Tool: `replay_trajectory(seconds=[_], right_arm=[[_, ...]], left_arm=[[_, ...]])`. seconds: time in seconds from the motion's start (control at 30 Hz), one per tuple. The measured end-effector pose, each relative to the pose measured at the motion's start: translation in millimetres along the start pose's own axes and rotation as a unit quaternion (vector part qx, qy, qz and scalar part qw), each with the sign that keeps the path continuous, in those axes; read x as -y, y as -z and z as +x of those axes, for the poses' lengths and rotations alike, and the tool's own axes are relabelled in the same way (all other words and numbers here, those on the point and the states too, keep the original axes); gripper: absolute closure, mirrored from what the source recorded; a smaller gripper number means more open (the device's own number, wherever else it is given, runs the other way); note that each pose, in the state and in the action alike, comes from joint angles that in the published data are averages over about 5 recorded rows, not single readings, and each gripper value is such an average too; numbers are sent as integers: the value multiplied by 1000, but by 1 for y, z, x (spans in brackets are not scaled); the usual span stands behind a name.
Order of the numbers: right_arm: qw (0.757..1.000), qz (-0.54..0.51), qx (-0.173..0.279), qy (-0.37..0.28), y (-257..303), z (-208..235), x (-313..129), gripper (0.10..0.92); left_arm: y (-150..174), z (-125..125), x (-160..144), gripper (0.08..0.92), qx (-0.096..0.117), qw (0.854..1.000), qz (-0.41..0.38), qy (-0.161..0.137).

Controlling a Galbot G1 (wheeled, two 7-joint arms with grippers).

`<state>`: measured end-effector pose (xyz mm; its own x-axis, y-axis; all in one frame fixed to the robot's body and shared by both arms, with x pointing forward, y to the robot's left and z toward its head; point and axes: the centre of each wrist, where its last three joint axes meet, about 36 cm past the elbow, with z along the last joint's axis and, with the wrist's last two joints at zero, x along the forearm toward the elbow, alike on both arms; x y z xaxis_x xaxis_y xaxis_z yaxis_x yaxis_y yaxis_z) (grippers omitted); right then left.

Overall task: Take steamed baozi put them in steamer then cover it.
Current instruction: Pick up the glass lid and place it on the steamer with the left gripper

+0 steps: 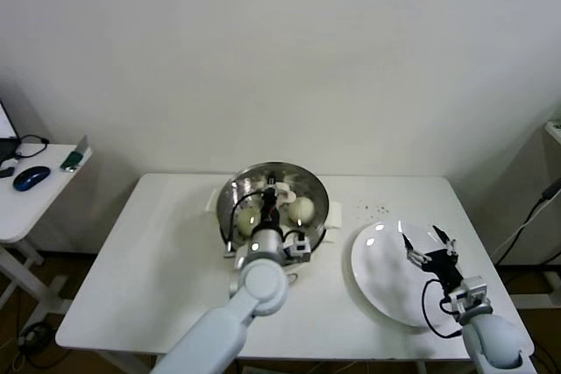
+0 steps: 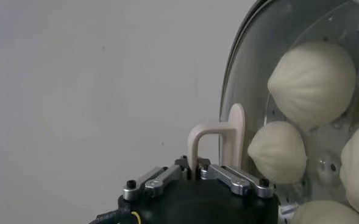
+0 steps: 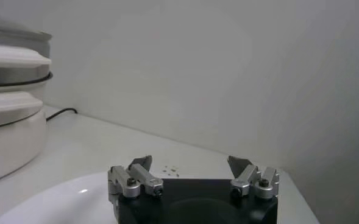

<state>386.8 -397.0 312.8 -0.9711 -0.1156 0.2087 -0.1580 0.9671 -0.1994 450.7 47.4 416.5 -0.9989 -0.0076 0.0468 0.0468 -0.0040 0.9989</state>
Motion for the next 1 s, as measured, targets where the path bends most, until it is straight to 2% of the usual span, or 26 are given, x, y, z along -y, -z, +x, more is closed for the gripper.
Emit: replay_trajectory(seconds=[0.1,0.2,0.53,0.83,1.0], right_arm=[[1000,2,0,0,0,0,1,200],[1000,3,-1,0,1,1,2,200],[1000,-4,-23,1,6,2,1,200],[999,-5,-45,0,13,-1,0,200],[999,-9,-47,1,18,-3,-3,200]], left_arm=[[-2,1,0,842,-1,1000,1,-1],[-4,2,0,795,0,1000,1,-5],[-15,13,-8,505,6,1000,12,-8],[-32,43,-22,248,19,999,36,-10],[-44,64,-29,182,24,998,52,-3]])
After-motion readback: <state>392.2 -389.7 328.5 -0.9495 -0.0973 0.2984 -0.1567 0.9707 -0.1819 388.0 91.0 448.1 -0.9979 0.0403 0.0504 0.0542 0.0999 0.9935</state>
